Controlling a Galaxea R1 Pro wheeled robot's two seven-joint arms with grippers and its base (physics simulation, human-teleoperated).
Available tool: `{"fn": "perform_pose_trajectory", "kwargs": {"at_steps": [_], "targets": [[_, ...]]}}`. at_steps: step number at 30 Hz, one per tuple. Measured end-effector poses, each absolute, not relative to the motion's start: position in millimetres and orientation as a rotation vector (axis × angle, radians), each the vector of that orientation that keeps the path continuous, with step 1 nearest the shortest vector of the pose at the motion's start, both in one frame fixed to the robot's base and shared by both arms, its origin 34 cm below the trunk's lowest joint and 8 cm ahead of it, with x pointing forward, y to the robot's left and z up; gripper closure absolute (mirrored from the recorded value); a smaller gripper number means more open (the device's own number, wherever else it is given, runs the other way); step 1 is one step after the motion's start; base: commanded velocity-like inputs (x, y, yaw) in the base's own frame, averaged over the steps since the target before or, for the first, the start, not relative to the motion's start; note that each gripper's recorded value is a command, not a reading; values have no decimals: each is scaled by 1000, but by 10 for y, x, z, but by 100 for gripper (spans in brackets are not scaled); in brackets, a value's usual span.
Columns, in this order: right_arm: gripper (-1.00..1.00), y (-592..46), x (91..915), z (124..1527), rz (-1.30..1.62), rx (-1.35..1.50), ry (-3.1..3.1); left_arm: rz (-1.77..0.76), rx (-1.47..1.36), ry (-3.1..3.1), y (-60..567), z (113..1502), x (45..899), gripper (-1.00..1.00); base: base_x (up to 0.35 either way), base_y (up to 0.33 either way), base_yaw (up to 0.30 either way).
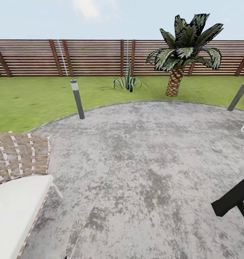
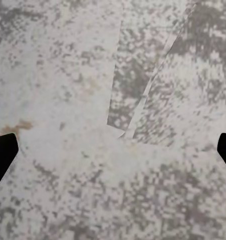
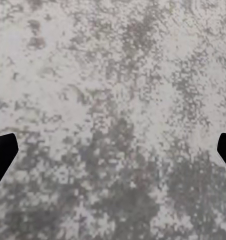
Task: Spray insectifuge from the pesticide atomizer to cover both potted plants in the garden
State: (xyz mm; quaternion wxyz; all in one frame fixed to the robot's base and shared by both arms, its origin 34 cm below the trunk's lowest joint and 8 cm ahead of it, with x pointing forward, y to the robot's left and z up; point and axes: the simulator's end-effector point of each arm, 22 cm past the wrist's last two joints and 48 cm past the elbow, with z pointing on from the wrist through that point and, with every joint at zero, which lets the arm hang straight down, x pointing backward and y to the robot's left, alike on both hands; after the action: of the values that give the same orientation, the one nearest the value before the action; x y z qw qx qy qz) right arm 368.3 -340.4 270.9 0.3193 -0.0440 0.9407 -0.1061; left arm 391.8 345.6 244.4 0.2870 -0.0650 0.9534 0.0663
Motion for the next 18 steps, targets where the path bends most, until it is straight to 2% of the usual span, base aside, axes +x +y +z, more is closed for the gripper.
{"fn": "perform_pose_trajectory", "kwargs": {"at_steps": [18], "targets": [[-100, -3390, 3683, 2708, -276, -115, 2474, 177, -174, 2547, 3457, 2444, 3918, -100, 337, 0, 0]]}}
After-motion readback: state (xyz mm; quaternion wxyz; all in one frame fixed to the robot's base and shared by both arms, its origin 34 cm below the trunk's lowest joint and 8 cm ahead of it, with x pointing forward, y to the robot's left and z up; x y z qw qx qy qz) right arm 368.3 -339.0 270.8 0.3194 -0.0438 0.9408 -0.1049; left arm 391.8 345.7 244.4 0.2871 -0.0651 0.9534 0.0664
